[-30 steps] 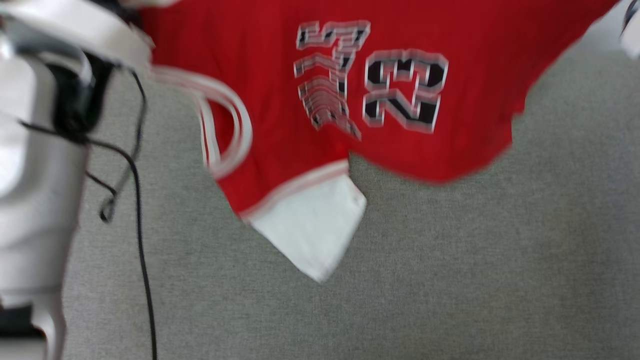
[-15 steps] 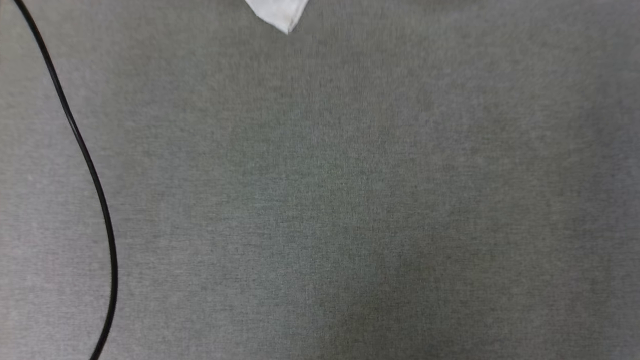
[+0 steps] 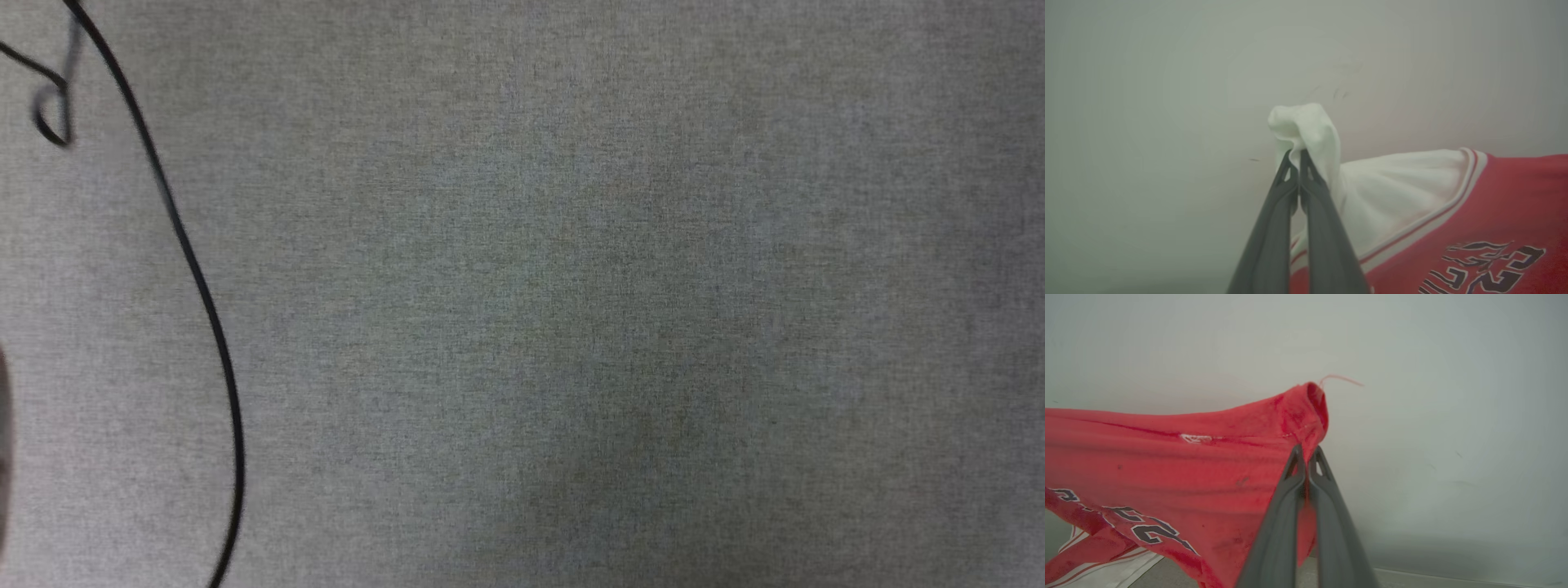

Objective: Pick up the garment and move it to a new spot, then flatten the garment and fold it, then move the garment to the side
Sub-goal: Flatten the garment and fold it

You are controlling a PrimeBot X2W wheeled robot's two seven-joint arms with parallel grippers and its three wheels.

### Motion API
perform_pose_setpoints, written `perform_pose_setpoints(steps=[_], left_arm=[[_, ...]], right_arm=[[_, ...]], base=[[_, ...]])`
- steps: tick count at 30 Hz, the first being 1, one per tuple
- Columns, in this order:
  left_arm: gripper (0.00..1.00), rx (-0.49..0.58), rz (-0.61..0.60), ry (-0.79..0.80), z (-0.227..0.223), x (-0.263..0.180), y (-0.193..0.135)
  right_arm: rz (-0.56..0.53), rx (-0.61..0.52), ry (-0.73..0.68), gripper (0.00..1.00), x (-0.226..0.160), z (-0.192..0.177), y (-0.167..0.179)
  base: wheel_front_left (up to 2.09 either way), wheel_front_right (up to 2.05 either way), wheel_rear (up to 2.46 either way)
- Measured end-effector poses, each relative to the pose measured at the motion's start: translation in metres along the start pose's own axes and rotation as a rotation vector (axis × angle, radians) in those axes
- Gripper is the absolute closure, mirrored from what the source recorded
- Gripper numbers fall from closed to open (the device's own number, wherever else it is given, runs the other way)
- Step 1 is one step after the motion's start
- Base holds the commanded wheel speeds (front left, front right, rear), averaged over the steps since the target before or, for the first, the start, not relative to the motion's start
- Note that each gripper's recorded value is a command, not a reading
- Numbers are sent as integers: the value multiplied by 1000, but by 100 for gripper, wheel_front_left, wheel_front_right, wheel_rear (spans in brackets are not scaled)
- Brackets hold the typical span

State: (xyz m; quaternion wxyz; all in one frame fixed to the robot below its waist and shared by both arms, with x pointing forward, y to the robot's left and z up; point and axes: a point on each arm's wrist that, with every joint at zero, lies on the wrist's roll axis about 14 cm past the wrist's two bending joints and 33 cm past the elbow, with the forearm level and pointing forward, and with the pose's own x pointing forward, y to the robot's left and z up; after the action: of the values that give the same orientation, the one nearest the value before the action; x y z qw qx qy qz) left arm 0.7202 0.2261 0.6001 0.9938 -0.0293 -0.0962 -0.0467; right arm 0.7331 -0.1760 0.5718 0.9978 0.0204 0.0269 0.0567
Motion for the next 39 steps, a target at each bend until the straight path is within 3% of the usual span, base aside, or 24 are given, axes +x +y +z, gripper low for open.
perform_pose_setpoints(steps=[7,15,28,39], left_arm=[[100,-105,-17,141,-62,-55,-10],[100,-208,-5,287,-106,-158,-10],[100,-286,91,398,-108,-315,-10],[100,-320,178,463,-94,-414,-17]], right_arm=[[30,43,150,100,-35,-74,8],[25,101,304,100,-122,-145,0],[6,173,362,100,-260,-168,-5],[-35,233,421,100,-365,-184,6]], base=[[0,0,0],[0,0,0],[0,0,0],[0,0,0]])
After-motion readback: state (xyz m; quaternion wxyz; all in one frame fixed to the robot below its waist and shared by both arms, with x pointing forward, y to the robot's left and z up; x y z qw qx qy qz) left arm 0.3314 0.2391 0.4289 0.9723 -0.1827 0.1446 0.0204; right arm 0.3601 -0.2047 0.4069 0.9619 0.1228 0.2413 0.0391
